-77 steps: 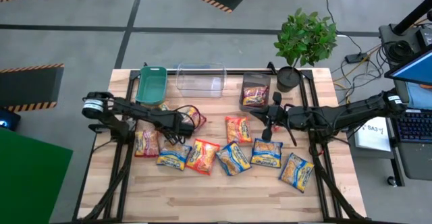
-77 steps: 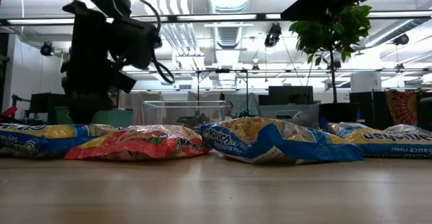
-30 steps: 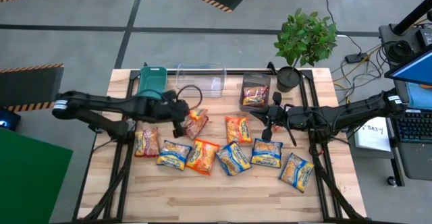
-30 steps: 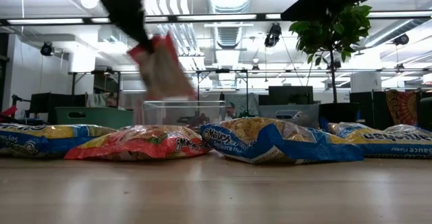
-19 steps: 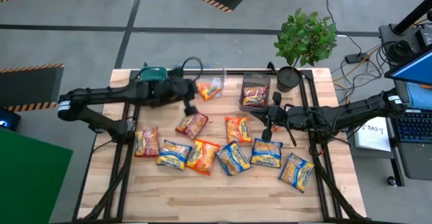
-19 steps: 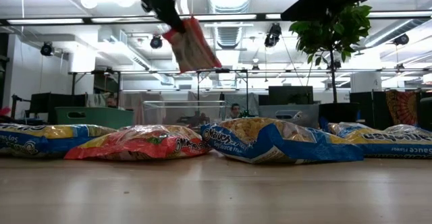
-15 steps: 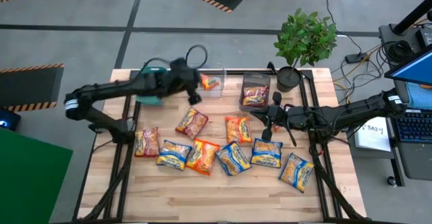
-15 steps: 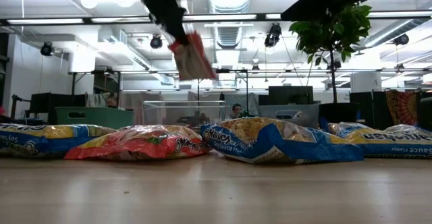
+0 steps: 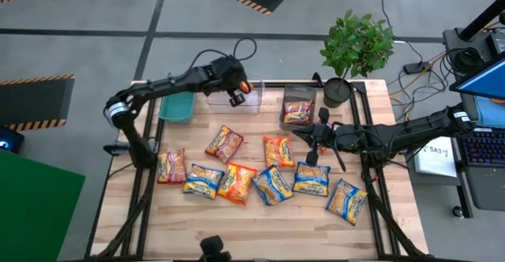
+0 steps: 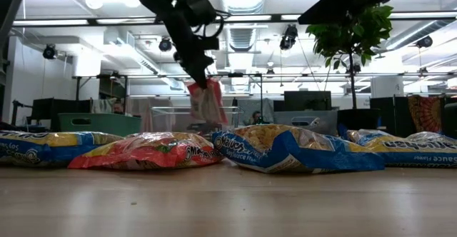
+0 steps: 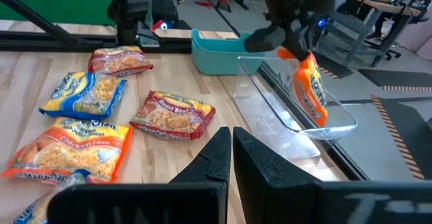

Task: Sort Maruchan noodles
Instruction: Put the orange noodle pack into the transparent bin

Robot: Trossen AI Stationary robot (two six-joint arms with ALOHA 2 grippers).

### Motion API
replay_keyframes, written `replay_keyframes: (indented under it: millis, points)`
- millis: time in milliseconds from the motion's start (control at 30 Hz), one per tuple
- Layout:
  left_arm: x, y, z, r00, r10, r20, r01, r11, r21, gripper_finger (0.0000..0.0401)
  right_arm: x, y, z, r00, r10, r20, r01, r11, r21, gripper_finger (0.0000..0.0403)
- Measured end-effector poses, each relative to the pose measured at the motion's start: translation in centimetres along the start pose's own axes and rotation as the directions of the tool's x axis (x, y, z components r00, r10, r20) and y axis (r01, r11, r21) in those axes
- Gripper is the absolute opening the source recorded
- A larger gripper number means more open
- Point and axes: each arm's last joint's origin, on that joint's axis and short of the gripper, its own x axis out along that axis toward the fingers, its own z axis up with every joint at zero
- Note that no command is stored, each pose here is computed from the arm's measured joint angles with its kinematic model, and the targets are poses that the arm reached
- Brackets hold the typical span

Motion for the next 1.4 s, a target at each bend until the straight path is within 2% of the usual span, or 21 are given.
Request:
replay_keyframes:
  millis: [200,333,567,700,833,967,1067,1133,1267,1400]
  points:
    - [1.7,0.0,0.6,1.000,-0.002,-0.016,0.001,0.999,-0.052,0.0001,0.0,0.0,-0.1,1.000,-0.007,-0.010,0.007,1.000,-0.004,0.0009]
    - [2.7,-0.6,0.1,0.995,-0.039,-0.089,0.037,0.999,-0.027,0.0005,0.0,0.0,-0.2,1.000,-0.007,-0.015,0.007,1.000,0.008,0.0009]
    - [2.9,-1.3,-0.9,0.969,-0.162,-0.184,0.161,0.987,-0.021,0.0055,0.0,0.0,-0.2,1.000,-0.007,-0.019,0.007,1.000,0.009,0.0009]
    - [2.2,-1.3,-1.1,0.954,-0.188,-0.233,0.189,0.982,-0.018,0.0082,0.0,0.0,-0.2,1.000,-0.007,-0.019,0.008,1.000,0.019,0.0009]
    - [1.6,-1.1,-1.1,0.943,-0.195,-0.269,0.204,0.979,0.009,0.0090,0.0,0.0,-0.2,1.000,-0.007,-0.019,0.008,1.000,0.020,0.0009]
    - [1.2,-0.8,-0.2,0.954,-0.207,-0.218,0.216,0.976,0.015,0.0084,0.0,0.0,-0.2,1.000,-0.007,-0.019,0.008,1.000,0.020,0.0009]
    - [1.3,-0.6,0.5,0.945,-0.305,-0.120,0.305,0.952,-0.025,0.0072,0.0,0.0,-0.2,1.000,-0.007,-0.019,0.008,1.000,0.019,0.0009]
    - [1.6,-0.4,0.6,0.937,-0.336,-0.093,0.334,0.942,-0.045,0.0056,0.0,0.0,-0.2,1.000,-0.007,-0.019,0.008,1.000,0.019,0.0009]
    - [2.8,0.3,0.0,0.936,-0.330,-0.120,0.317,0.941,-0.118,0.0012,0.0,0.0,-0.2,1.000,-0.007,-0.019,0.008,1.000,0.019,0.0009]
    - [3.8,0.5,-0.6,0.931,-0.332,-0.155,0.305,0.937,-0.171,0.0006,0.0,0.0,-0.2,1.000,-0.007,-0.019,0.007,1.000,0.017,0.0009]
